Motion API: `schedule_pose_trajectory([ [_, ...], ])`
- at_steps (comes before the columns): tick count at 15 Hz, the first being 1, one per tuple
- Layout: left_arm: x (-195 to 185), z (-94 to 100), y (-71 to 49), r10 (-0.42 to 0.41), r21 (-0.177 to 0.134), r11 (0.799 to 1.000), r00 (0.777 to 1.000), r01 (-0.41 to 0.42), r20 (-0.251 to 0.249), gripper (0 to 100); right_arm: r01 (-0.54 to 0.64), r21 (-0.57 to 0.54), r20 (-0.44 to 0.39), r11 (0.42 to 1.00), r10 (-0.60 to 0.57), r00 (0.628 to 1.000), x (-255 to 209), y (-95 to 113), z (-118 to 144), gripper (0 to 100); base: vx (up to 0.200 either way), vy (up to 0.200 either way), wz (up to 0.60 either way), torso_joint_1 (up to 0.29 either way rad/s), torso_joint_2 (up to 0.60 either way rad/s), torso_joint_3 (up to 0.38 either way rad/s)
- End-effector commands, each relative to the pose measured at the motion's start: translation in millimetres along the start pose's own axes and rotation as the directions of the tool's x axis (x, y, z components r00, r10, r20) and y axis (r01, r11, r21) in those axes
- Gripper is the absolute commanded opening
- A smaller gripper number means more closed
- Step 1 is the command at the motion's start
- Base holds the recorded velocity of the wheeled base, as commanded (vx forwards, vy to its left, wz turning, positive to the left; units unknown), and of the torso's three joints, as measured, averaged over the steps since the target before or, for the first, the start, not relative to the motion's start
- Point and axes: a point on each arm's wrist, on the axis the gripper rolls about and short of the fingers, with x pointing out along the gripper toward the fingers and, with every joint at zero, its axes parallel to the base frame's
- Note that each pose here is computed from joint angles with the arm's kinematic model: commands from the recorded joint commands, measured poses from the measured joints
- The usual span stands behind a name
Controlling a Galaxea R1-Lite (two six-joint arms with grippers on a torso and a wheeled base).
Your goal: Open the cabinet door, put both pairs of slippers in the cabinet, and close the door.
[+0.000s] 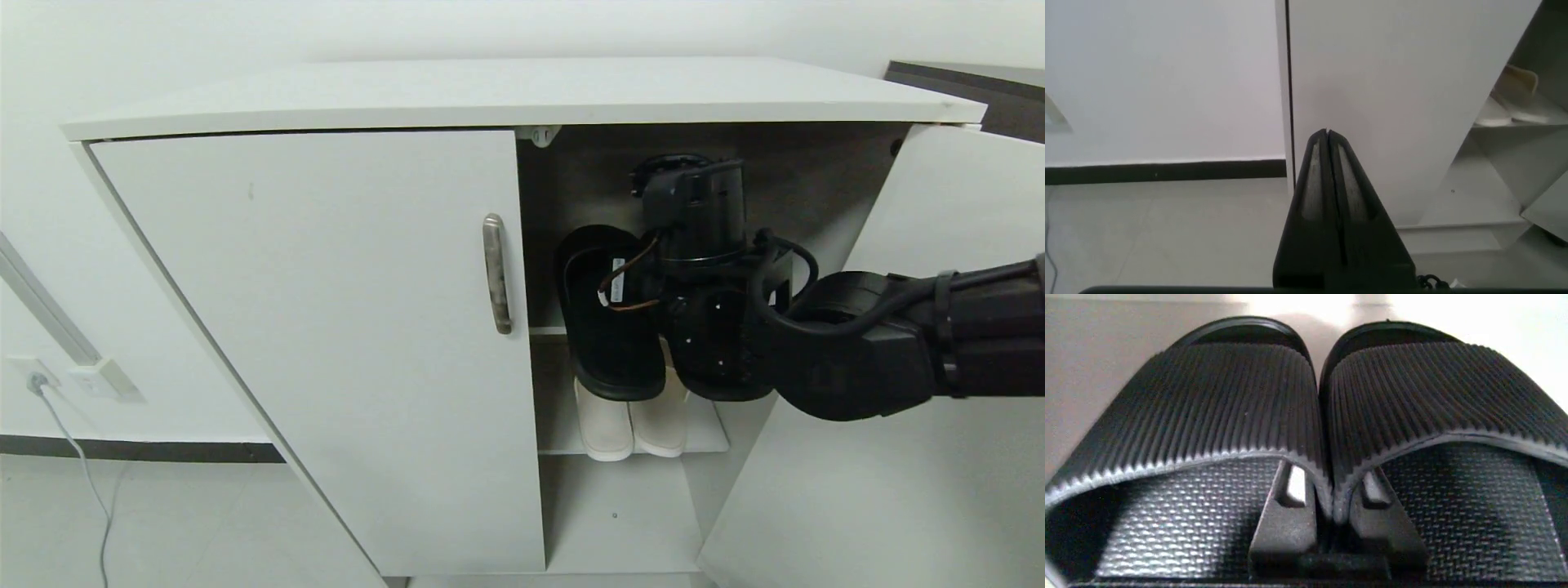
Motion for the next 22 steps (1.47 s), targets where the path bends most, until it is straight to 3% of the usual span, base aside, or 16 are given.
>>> schedule_pose_trajectory([
  [1, 0, 0.0, 0.0, 0.000, 0.000, 1.000, 1.000, 0.000, 0.000, 0, 0.025, 0.001, 0.000, 1.000, -0.025, 1.000, 19, 2, -3, 0, 0.000, 0.000, 0.00, 0.000, 0.00, 0.000],
  [13, 0, 0.0, 0.0, 0.002, 0.000, 1.000, 1.000, -0.002, 0.000, 0, 0.067, 0.008, -0.011, 0.998, -0.067, 0.998, 73, -3, 13, 0, 0.000, 0.000, 0.00, 0.000, 0.00, 0.000],
  [21, 0, 0.0, 0.0, 0.002, 0.000, 1.000, 1.000, -0.002, 0.000, 0, 0.056, 0.003, -0.021, 0.998, -0.056, 0.998, 79, -1, 9, 0, 0.000, 0.000, 0.00, 0.000, 0.00, 0.000],
  [22, 0, 0.0, 0.0, 0.002, 0.000, 1.000, 1.000, -0.002, 0.000, 0, 0.056, 0.003, -0.021, 0.998, -0.056, 0.998, 79, -1, 9, 100, 0.000, 0.000, 0.00, 0.000, 0.00, 0.000],
])
